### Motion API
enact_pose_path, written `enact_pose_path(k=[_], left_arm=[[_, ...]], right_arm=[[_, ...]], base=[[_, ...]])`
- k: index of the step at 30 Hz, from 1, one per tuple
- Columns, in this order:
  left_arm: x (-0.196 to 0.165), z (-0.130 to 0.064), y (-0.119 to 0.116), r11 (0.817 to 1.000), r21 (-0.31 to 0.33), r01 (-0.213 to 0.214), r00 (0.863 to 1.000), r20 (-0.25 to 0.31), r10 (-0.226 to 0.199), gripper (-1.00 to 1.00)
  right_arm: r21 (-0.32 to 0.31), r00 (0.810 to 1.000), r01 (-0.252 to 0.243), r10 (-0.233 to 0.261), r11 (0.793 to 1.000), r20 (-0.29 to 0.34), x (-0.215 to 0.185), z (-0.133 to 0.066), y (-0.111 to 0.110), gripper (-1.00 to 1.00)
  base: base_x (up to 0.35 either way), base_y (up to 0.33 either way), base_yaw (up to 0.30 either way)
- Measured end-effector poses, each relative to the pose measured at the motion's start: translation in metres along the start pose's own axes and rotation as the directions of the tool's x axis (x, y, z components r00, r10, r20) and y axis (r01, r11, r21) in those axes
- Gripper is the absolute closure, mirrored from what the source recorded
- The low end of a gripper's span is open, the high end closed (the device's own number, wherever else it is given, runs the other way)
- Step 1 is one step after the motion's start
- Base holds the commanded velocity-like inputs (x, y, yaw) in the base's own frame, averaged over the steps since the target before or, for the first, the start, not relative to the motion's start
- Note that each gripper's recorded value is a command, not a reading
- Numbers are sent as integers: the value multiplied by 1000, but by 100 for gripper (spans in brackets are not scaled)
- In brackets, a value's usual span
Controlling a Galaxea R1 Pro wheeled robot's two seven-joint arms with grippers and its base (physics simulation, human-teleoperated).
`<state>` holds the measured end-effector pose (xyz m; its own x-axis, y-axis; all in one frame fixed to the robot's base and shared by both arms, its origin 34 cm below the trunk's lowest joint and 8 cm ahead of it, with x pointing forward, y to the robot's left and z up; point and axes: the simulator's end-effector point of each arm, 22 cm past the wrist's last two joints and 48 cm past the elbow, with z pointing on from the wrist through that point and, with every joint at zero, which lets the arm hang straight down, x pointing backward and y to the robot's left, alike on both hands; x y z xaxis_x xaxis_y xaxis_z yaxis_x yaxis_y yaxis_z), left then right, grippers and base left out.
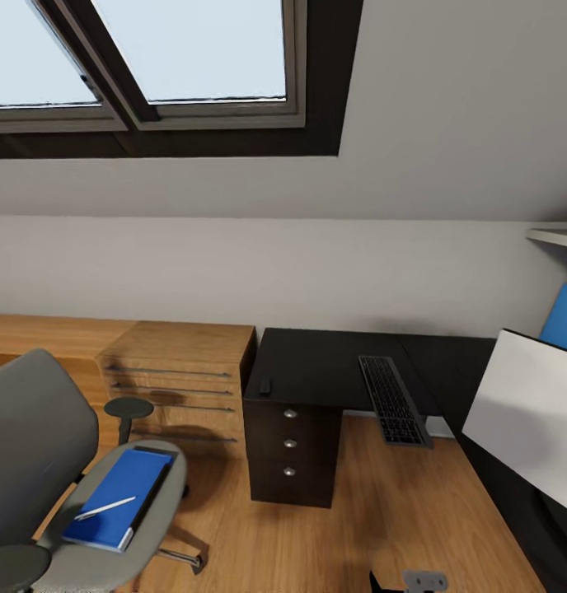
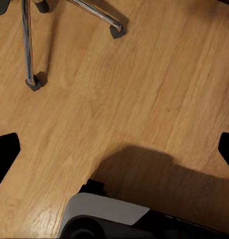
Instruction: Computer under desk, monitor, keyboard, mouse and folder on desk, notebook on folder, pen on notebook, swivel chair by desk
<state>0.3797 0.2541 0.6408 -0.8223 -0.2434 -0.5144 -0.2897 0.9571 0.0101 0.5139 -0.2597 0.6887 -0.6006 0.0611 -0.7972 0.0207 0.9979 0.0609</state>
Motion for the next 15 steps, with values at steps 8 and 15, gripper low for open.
enact_pose_path(k=[8,15], left_arm=[[26,0,16,998,-30,-55,998,17,56,-100],[33,0,21,998,-39,-58,998,7,58,-100]], right_arm=[[62,997,0,-4,998,71,-11,-2,-13,-100],[85,997,-2,-5,996,81,-10,-3,-18,-100]], base=[[0,0,0],[-2,0,0]])
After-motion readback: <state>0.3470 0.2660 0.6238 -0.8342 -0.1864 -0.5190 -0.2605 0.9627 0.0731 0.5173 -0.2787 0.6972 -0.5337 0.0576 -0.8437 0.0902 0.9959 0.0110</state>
